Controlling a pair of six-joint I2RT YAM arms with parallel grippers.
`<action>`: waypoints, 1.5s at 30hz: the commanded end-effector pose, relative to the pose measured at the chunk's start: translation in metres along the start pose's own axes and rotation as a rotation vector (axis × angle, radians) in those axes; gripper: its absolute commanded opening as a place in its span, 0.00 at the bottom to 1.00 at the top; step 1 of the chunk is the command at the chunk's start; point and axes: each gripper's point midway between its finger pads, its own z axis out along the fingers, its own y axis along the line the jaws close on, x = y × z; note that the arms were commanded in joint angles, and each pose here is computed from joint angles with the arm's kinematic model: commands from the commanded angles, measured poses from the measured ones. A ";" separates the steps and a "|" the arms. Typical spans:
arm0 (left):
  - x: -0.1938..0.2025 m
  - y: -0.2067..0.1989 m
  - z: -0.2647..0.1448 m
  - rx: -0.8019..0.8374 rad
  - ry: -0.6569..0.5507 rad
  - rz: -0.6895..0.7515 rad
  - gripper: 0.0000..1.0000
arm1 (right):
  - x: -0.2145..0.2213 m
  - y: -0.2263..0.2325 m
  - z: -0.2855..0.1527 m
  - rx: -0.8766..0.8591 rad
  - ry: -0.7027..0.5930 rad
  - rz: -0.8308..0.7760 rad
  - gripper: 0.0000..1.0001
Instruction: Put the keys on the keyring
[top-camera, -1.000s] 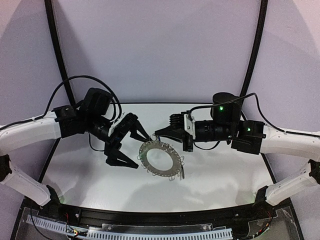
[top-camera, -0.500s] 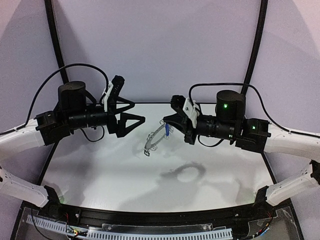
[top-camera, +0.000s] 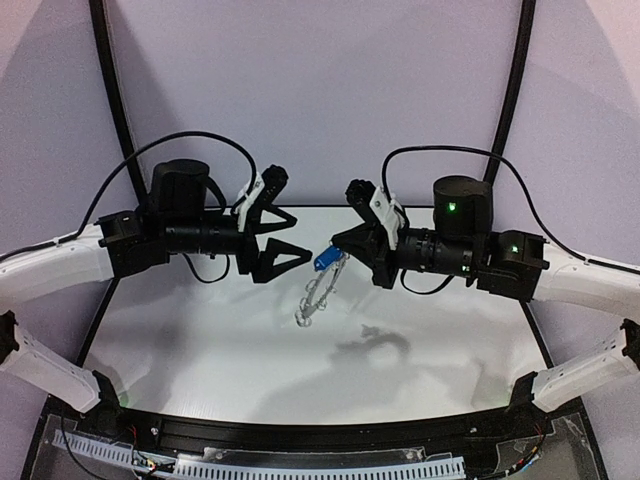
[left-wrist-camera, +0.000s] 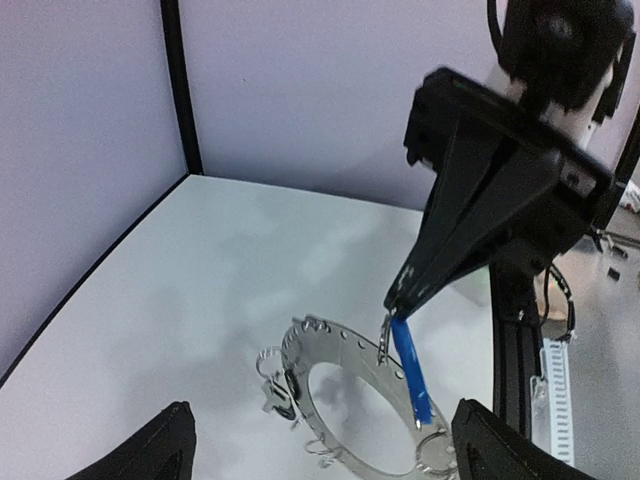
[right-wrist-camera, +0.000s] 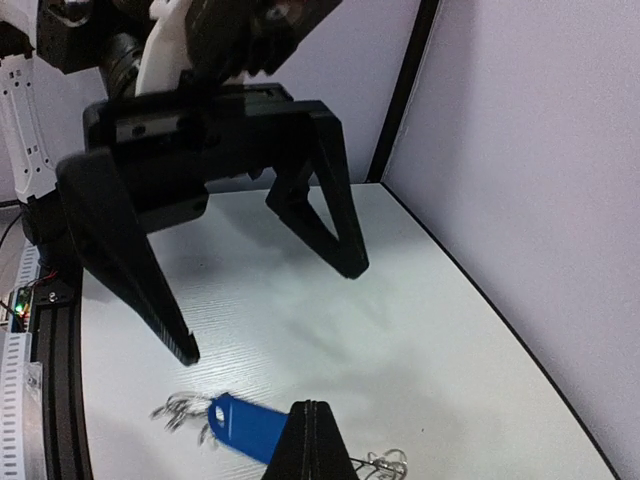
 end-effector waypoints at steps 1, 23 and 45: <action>0.013 0.005 0.008 -0.057 0.047 0.138 0.88 | -0.032 -0.014 -0.015 0.040 -0.063 0.075 0.00; 0.002 0.007 0.034 -0.059 0.002 0.119 0.66 | -0.042 -0.008 -0.009 -0.002 -0.107 0.168 0.00; -0.003 -0.008 0.040 0.047 0.014 0.133 0.22 | -0.032 0.000 -0.001 -0.046 -0.062 0.139 0.00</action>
